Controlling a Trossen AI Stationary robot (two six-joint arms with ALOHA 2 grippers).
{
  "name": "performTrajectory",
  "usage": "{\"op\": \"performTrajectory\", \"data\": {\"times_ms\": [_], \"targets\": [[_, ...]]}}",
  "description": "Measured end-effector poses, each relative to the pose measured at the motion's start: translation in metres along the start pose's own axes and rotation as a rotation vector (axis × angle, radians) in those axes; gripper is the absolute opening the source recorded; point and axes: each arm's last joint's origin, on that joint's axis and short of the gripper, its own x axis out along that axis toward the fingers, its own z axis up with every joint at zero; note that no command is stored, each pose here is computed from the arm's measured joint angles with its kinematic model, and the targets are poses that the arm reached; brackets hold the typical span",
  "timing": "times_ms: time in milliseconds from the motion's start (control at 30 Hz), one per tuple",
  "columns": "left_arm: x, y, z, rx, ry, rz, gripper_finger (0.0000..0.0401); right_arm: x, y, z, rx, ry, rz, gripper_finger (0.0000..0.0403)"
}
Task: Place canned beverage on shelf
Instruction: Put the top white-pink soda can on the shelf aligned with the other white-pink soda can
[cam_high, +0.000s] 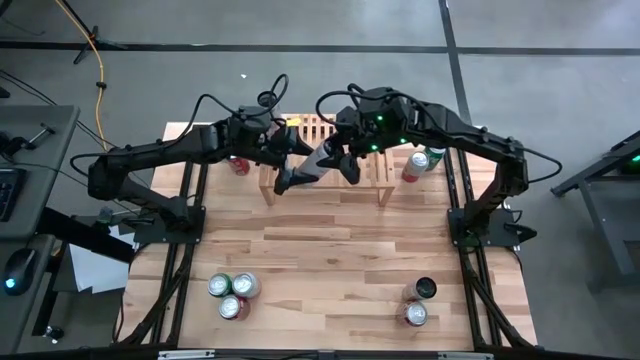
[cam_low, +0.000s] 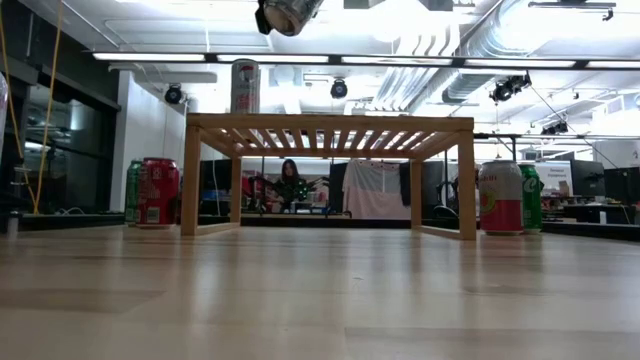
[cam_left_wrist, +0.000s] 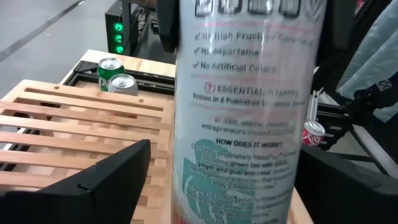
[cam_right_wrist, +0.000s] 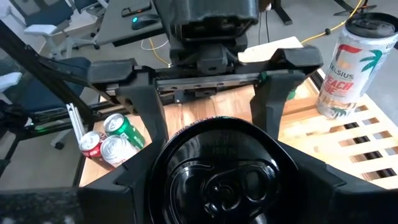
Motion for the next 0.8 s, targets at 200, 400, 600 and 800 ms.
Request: {"op": "performTrajectory", "data": {"times_ms": [200, 400, 600, 800], "targets": [[0.000, 0.000, 0.000, 0.001, 0.001, 0.014, 0.0238, 0.000, 0.000, 0.000, -0.002, -0.001, -0.002, 0.0239], [-0.002, 0.004, 0.000, 0.000, -0.003, 0.044, 0.0223, 0.000, 0.000, 0.001, 0.010, -0.013, -0.006, 0.0299], [-0.012, 0.008, -0.001, 0.001, 0.023, 0.087, 0.0223, -0.007, -0.005, 0.003, 0.015, -0.018, -0.022, 0.0321], [-0.037, 0.007, 0.003, -0.005, -0.004, 0.168, 0.0223, -0.032, -0.014, 0.004, 0.018, 0.005, -0.080, 0.0324]]}}
